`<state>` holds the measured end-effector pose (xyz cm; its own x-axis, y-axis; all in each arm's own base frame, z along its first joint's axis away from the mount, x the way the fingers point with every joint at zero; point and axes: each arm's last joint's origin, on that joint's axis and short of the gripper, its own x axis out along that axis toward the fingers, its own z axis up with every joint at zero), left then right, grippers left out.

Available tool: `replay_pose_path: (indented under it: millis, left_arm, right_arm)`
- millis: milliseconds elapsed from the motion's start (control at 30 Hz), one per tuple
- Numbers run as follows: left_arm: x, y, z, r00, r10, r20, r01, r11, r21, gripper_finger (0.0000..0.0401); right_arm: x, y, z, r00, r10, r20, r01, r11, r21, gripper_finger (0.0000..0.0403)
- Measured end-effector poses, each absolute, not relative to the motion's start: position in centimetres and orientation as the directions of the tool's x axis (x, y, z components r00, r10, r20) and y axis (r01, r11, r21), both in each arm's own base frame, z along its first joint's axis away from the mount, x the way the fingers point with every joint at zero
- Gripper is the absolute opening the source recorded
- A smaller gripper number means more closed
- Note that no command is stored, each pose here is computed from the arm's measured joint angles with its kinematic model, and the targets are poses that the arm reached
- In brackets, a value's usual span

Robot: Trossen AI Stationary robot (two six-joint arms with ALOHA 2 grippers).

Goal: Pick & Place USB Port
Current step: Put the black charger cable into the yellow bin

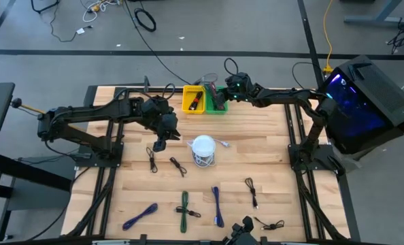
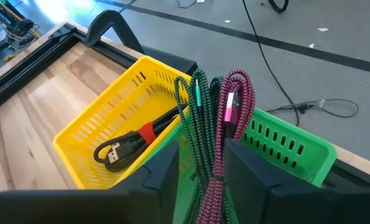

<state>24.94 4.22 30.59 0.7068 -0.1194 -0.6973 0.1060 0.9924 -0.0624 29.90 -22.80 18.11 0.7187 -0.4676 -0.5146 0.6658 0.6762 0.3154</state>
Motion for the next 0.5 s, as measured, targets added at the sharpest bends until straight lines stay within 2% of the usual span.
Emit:
replay_pose_path:
  millis: [400,500]
  left_arm:
    - [24.93,4.21,30.59,0.707,-0.119,-0.697,0.103,0.993,-0.065,0.0071]
    - [24.91,4.22,30.57,0.705,-0.118,-0.700,0.102,0.993,-0.065,0.0071]
  right_arm:
    - [30.09,-22.86,18.46,0.737,-0.476,-0.480,0.652,0.688,0.318,0.0135]
    - [30.28,-22.63,18.53,0.771,-0.428,-0.472,0.607,0.717,0.341,0.0135]
